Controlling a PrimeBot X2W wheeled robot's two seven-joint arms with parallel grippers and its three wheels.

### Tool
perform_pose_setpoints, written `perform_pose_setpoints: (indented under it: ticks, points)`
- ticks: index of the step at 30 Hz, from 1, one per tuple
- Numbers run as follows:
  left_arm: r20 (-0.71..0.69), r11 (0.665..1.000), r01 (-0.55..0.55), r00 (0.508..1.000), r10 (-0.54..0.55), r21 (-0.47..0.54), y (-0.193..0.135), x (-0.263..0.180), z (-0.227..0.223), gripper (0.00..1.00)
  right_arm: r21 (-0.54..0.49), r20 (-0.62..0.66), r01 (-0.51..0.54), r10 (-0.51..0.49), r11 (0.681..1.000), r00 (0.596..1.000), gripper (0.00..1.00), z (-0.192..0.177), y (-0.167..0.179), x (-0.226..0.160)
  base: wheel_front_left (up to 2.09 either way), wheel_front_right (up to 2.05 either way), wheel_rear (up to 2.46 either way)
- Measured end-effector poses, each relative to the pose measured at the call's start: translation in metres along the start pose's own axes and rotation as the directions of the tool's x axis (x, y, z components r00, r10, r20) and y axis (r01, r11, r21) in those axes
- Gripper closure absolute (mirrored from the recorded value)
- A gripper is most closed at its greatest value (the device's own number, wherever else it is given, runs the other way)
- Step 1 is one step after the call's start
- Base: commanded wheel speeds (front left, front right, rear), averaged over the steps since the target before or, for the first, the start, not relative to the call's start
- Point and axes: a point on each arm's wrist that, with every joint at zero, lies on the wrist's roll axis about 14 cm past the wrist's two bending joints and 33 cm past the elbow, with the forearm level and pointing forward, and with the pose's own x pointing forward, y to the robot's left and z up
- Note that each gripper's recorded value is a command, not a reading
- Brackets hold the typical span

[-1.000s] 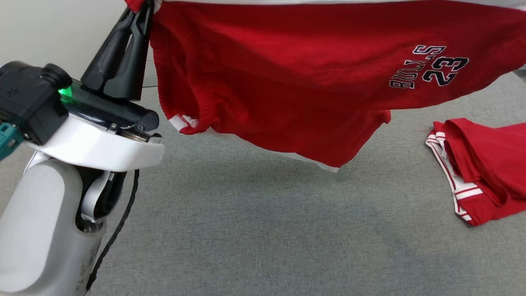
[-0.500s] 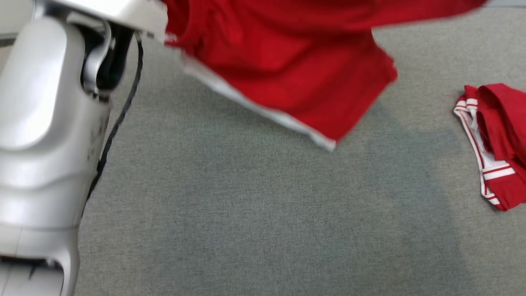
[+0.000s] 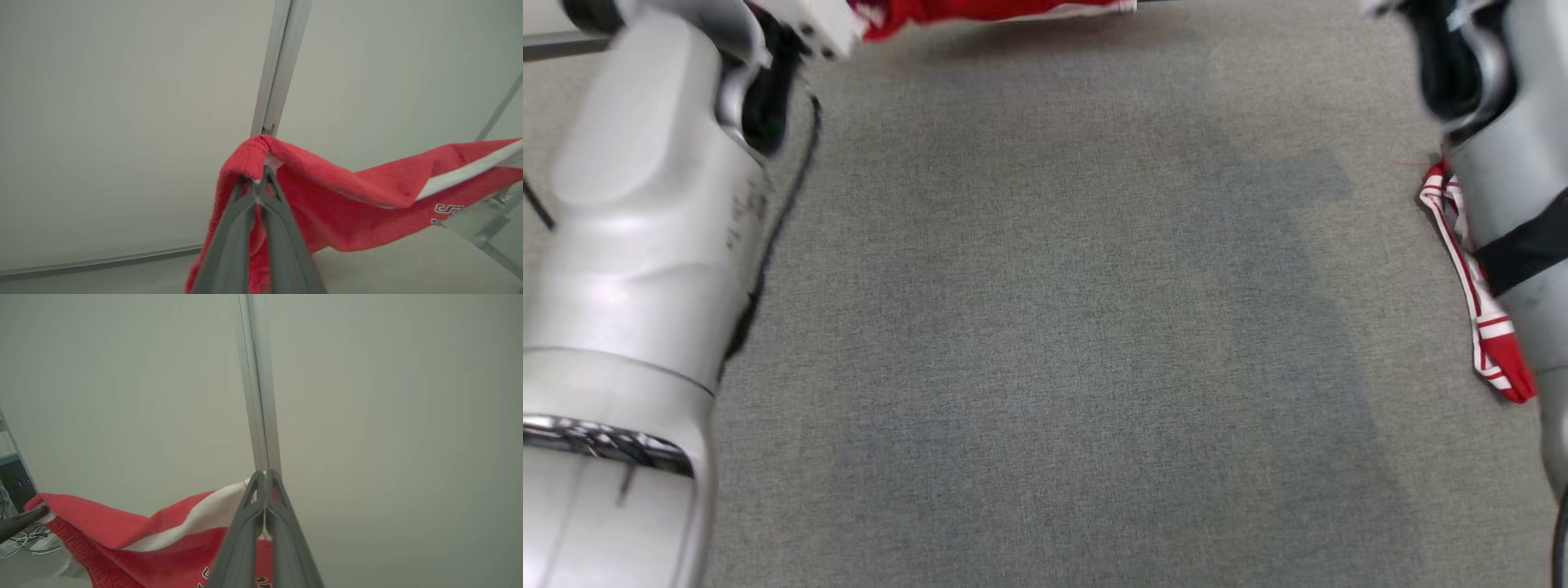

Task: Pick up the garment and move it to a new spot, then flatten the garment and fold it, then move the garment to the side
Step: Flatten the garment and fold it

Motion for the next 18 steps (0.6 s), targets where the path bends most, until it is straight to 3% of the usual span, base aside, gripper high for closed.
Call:
perform_pose_setpoints:
  ticks: [5, 10, 14, 18]
  points:
    - [-0.227, 0.990, -0.072, 0.973, 0.043, -0.121, 0.012, -0.027, -0.090, 1.00, 0.078, -0.204, 0.041, -0.025, 0.996, 0.979, 1.00, -0.092, -0.002, -0.028, 0.00, 0.00, 0.00]
    - [-0.358, 0.975, -0.143, 0.931, 0.074, -0.170, 0.017, -0.076, -0.156, 1.00, 0.159, -0.343, 0.095, -0.035, 0.983, 0.939, 1.00, -0.163, 0.006, -0.078, 0.00, 0.00, 0.00]
    - [-0.409, 0.970, -0.163, 0.909, 0.077, -0.179, 0.010, -0.116, -0.189, 1.00, 0.220, -0.419, 0.155, -0.051, 0.963, 0.906, 1.00, -0.196, 0.012, -0.129, 0.00, 0.00, 0.00]
    - [-0.413, 0.961, -0.178, 0.907, 0.078, -0.210, 0.003, -0.148, -0.201, 1.00, 0.263, -0.439, 0.200, -0.067, 0.944, 0.896, 1.00, -0.203, 0.014, -0.171, 0.00, 0.00, 0.00]
